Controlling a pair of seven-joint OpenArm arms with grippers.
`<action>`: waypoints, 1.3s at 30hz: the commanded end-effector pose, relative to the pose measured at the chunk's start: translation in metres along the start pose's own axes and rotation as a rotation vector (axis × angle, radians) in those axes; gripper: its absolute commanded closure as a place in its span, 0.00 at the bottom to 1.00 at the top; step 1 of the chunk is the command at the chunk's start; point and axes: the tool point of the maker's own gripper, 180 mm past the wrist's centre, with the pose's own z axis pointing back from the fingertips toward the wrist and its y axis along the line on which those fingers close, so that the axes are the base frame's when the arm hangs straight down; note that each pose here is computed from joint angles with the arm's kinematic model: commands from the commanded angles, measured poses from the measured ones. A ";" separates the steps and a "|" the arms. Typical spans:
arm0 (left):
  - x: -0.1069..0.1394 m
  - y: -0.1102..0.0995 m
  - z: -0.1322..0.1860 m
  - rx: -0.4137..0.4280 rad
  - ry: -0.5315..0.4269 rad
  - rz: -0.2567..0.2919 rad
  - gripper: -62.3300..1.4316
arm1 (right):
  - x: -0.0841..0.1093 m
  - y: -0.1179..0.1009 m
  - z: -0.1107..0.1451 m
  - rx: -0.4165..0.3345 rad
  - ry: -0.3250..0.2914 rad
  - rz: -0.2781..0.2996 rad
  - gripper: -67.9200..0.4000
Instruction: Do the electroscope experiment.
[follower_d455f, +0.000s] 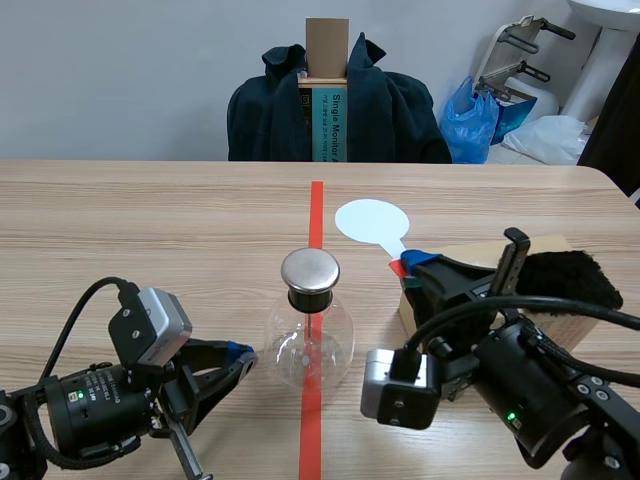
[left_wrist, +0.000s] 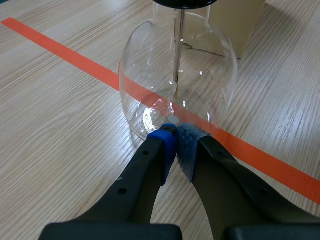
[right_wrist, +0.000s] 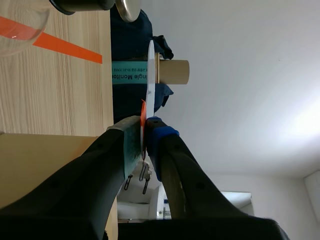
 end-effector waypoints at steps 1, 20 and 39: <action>0.010 0.003 -0.002 0.009 -0.035 -0.005 0.93 | 0.000 -0.011 -0.001 -0.045 -0.027 0.033 0.98; 0.010 0.003 -0.002 0.009 -0.034 -0.006 0.93 | 0.041 -0.018 0.006 -0.095 -0.257 0.093 0.98; 0.010 0.003 -0.002 0.009 -0.034 -0.006 0.93 | 0.057 -0.008 0.018 -0.067 -0.312 0.077 0.98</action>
